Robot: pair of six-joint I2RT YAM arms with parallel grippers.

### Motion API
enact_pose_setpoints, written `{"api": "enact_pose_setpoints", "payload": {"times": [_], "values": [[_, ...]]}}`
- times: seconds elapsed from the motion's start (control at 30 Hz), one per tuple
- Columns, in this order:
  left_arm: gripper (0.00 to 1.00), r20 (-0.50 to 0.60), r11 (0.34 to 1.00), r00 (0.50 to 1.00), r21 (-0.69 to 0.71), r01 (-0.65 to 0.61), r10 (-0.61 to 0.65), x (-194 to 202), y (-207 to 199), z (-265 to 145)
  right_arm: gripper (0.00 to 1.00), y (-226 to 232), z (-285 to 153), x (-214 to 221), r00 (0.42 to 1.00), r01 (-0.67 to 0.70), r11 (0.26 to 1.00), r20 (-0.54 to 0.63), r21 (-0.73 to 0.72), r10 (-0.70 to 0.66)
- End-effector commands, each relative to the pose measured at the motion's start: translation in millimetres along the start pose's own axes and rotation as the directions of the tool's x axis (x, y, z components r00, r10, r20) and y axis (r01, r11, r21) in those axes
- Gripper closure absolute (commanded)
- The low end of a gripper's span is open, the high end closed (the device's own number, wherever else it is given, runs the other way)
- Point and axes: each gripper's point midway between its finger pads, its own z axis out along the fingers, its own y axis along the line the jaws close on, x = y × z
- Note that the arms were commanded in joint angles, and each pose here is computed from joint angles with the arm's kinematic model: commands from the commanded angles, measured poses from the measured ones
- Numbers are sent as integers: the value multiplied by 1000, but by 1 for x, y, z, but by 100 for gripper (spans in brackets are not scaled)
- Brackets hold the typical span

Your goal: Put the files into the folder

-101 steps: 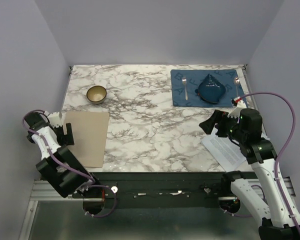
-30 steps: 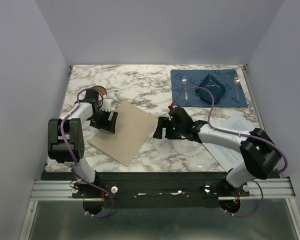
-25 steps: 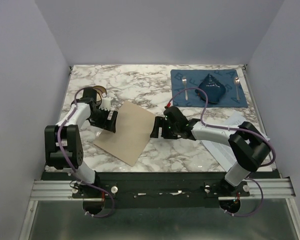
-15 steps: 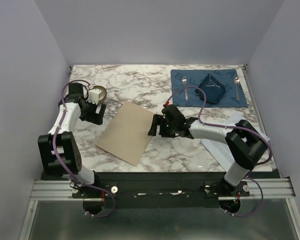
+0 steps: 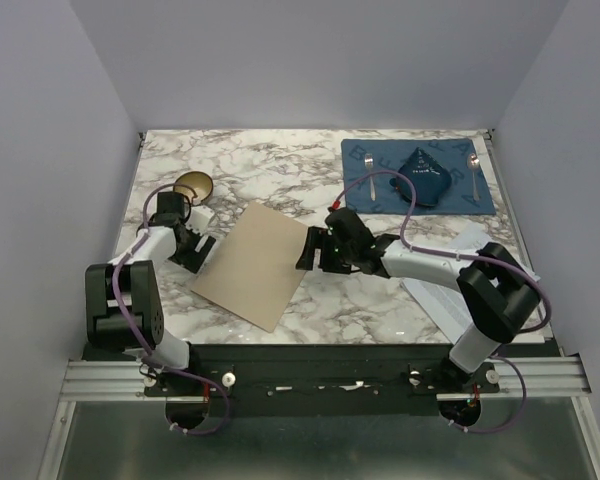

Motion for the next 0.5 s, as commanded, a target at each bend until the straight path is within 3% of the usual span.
{"api": "enact_pose_setpoints", "payload": {"times": [0.0,0.13,0.47], "values": [[4,25,992,992,15,-125,125,-1,-24,-8,13,-5,-11,-1,999,-5,1000,32,30,4],[3,3,968,969,51,-246,246,3,-57,-9,13,-15,-13,7,999,-28,998,25,51,27],[2,68,901,923,201,-383,378,3,-143,-39,12,-53,-39,29,996,-72,988,62,135,64]]}}
